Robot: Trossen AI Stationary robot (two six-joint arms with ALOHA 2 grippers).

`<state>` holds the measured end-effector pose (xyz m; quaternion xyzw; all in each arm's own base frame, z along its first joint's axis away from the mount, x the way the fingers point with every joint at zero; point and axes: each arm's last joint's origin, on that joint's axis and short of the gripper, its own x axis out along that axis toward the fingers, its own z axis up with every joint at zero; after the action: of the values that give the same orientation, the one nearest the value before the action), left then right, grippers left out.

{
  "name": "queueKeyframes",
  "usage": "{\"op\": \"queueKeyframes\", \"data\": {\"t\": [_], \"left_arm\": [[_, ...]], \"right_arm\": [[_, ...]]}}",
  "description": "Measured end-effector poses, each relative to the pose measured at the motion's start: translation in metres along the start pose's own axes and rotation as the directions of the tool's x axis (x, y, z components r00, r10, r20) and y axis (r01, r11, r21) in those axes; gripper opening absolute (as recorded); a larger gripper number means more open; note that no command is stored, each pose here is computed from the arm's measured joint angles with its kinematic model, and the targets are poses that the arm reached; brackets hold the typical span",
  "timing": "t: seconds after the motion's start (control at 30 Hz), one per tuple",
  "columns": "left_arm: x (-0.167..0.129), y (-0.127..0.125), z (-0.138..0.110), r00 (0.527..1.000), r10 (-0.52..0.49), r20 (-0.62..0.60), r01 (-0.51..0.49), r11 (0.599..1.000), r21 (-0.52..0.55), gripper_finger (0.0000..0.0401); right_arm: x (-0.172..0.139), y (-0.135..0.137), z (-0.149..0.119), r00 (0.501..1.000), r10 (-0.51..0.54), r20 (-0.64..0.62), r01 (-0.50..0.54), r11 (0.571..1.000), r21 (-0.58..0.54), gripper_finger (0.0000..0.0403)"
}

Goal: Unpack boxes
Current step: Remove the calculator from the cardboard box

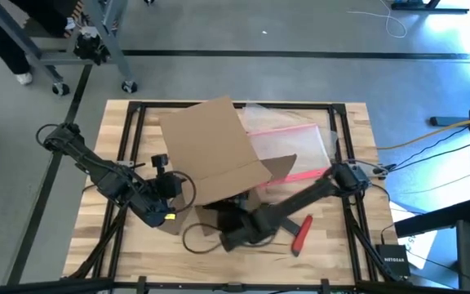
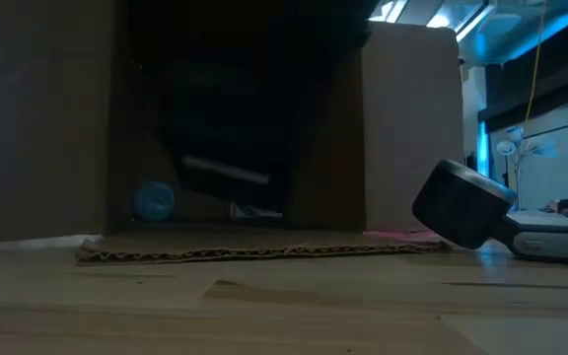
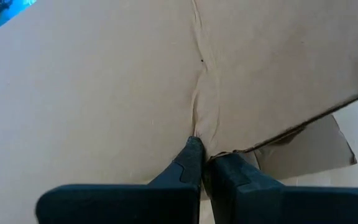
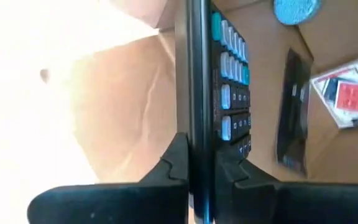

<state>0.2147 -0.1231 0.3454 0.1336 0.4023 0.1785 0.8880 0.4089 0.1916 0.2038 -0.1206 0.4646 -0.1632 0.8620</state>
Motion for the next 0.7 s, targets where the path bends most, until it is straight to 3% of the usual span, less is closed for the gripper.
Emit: {"op": "queueKeyframes", "data": {"t": [0.2, 0.3, 0.43, 0.57, 0.7], "left_arm": [[0.000, 0.000, 0.000, 1.000, 0.006, 0.004, -0.006, 1.000, -0.001, 0.0004], [0.000, 0.000, 0.000, 1.000, 0.007, 0.005, -0.007, 1.000, -0.001, 0.0004], [0.000, 0.001, 0.000, 1.000, 0.010, 0.006, -0.010, 1.000, 0.000, 0.0004], [0.000, 0.001, 0.000, 1.000, 0.012, 0.007, -0.012, 1.000, 0.000, 0.0004], [0.000, 0.001, 0.000, 1.000, 0.012, 0.007, -0.012, 1.000, 0.007, 0.0004]], "right_arm": [[-0.069, 0.007, -0.016, 0.999, 0.052, 0.007, -0.052, 0.996, 0.069, 0.0019], [-0.096, 0.008, -0.032, 0.995, 0.076, -0.059, -0.070, 0.992, 0.103, 0.0019], [-0.120, 0.005, -0.055, 0.988, 0.011, -0.156, 0.013, 0.988, 0.155, 0.0019], [-0.134, -0.002, -0.074, 0.962, -0.106, -0.253, 0.163, 0.962, 0.218, 0.0025], [-0.133, 0.001, -0.085, 0.948, -0.119, -0.295, 0.191, 0.955, 0.227, 0.0024]]}}
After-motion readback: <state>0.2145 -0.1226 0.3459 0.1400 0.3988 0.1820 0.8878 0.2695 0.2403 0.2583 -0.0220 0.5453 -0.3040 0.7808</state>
